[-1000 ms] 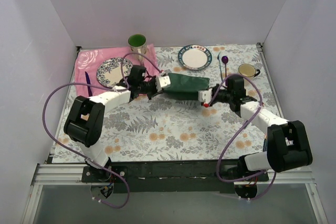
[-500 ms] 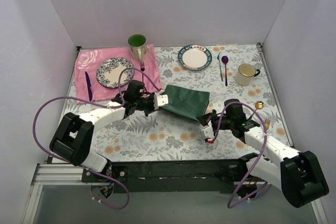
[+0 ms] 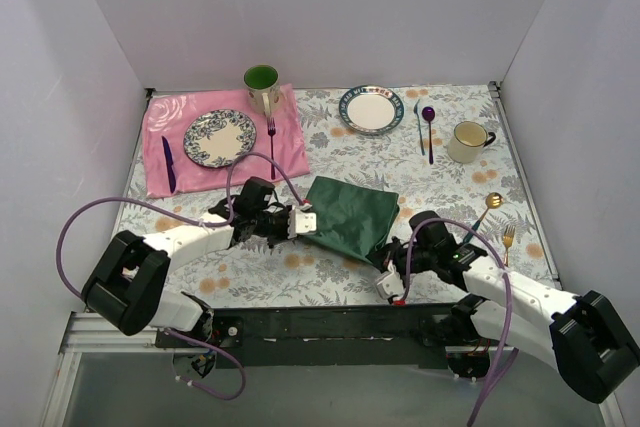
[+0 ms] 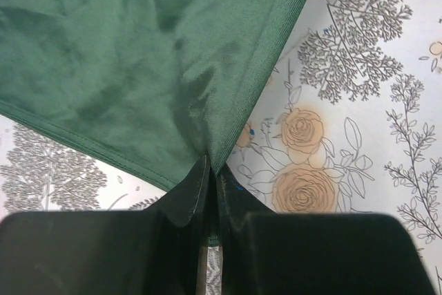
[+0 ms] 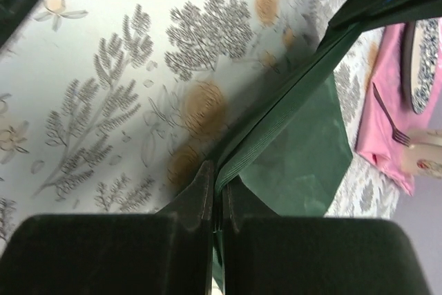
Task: Fold the napkin into a case and place the utensils inside
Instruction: Turn over the upper triangle folded napkin at the center of the board, then smooth out the lower triangle-folded napkin at the center of the board.
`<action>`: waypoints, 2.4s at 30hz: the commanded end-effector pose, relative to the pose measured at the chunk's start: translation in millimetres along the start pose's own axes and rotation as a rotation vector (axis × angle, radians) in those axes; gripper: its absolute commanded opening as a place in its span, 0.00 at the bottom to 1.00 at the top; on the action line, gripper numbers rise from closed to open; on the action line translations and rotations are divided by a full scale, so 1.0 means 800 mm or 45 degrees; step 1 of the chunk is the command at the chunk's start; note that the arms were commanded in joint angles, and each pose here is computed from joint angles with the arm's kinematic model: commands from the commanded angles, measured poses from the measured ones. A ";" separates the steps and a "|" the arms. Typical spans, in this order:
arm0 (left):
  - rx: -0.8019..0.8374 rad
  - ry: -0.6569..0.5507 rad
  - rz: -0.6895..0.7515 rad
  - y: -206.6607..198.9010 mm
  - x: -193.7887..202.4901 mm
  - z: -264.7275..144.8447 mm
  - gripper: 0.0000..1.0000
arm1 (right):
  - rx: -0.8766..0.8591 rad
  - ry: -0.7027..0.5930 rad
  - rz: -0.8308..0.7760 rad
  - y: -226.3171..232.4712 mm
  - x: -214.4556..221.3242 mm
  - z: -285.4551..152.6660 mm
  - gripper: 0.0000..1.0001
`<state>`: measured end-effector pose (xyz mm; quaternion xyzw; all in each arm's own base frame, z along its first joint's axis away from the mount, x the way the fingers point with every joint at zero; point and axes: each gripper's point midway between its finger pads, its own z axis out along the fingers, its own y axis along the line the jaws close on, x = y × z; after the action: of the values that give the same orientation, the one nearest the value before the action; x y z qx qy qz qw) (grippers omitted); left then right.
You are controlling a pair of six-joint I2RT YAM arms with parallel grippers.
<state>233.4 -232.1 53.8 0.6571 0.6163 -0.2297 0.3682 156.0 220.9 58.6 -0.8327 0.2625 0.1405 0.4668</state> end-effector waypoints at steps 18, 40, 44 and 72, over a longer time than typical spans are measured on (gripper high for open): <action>0.087 0.114 0.212 -0.047 0.033 -0.010 0.00 | -0.273 -0.045 0.050 0.066 -0.033 0.030 0.01; 0.037 -0.239 -0.130 -0.017 -0.114 -0.052 0.63 | 0.639 0.127 1.512 -0.172 -0.049 -0.088 0.66; -0.068 -0.316 -0.243 -0.005 -0.120 -0.048 0.61 | 0.853 0.152 2.023 -0.162 0.006 -0.126 0.56; 0.027 -0.209 -0.052 -0.082 -0.163 0.118 0.57 | 0.746 0.093 3.104 -0.057 0.140 -0.074 0.85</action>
<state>164.5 -385.7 86.8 0.6287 0.5949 -0.3049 0.3973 264.9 151.4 69.3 0.0820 0.9039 0.3778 0.1833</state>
